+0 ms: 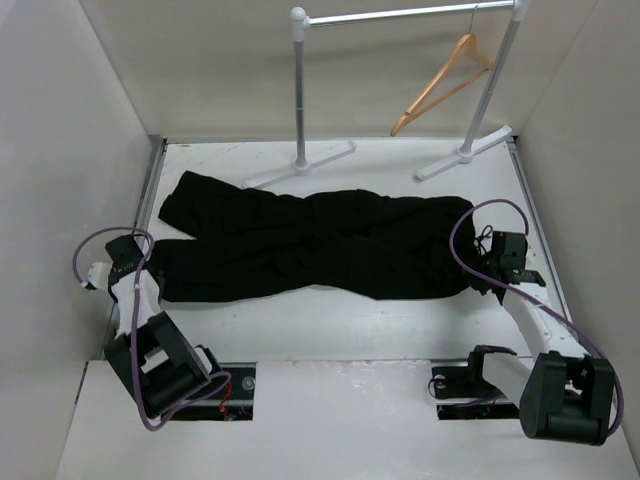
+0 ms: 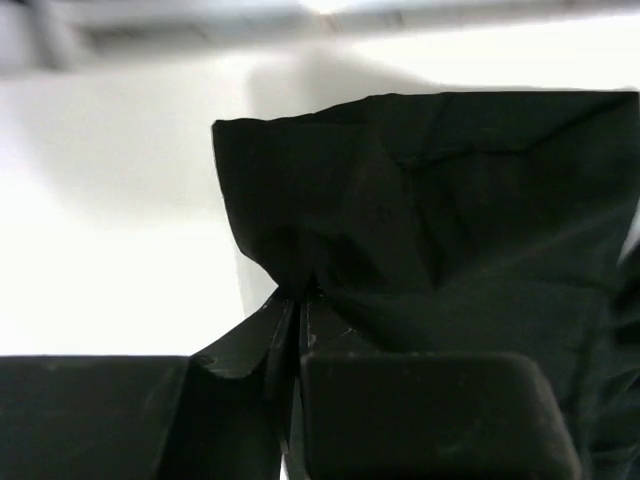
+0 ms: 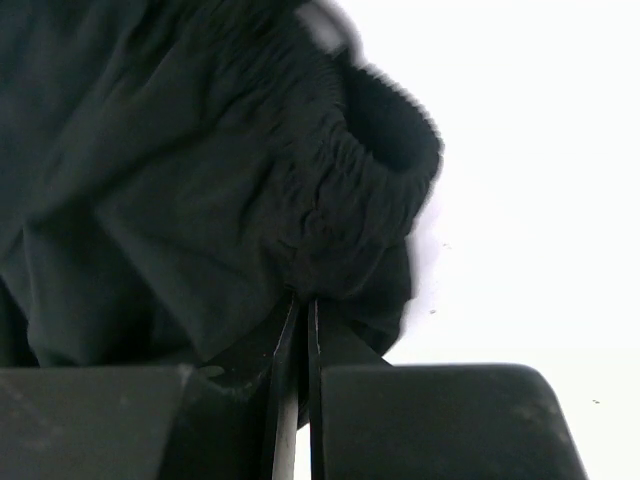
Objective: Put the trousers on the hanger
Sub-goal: Flatten out the trousers at the center of the board.
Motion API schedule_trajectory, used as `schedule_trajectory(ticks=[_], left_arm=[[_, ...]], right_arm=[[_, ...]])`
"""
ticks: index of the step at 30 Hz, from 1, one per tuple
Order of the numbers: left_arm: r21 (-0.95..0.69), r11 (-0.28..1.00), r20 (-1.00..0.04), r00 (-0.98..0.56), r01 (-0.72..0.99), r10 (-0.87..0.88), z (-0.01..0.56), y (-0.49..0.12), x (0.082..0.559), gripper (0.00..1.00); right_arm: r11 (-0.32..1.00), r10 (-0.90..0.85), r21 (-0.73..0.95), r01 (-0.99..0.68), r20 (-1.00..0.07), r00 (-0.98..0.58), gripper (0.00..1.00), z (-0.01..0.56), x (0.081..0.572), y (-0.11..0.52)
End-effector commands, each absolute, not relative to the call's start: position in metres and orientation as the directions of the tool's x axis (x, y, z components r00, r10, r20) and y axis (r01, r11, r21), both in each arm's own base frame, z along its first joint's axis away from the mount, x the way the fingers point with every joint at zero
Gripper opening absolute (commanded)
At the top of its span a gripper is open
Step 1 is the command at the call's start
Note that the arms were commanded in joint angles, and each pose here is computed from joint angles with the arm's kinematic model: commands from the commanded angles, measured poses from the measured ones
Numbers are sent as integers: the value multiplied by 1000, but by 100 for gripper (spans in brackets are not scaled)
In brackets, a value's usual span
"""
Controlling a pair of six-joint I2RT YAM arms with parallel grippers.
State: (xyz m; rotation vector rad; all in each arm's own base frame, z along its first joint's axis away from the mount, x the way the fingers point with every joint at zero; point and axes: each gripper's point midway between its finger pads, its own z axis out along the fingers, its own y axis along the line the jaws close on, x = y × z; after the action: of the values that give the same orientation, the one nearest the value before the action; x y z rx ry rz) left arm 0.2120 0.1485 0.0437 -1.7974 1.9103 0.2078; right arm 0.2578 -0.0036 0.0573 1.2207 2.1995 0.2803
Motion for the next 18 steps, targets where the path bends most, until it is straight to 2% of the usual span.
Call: schedule_trajectory(ticks=[1, 6, 13, 18], left_arm=[[-130, 82, -575, 8, -988, -818, 85, 167, 189, 0], [25, 109, -615, -102, -994, -782, 95, 173, 172, 1], [130, 110, -656, -168, -985, -736, 108, 186, 163, 8], [60, 155, -657, -156, -986, -737, 118, 170, 195, 25]], right_arm=[[535, 833, 480, 695, -434, -342, 4, 72, 267, -13], [521, 829, 432, 736, -462, -315, 3, 72, 260, -28], [435, 830, 334, 836, -509, -228, 0, 77, 250, -69], [274, 891, 302, 913, -438, -123, 2, 61, 246, -106]])
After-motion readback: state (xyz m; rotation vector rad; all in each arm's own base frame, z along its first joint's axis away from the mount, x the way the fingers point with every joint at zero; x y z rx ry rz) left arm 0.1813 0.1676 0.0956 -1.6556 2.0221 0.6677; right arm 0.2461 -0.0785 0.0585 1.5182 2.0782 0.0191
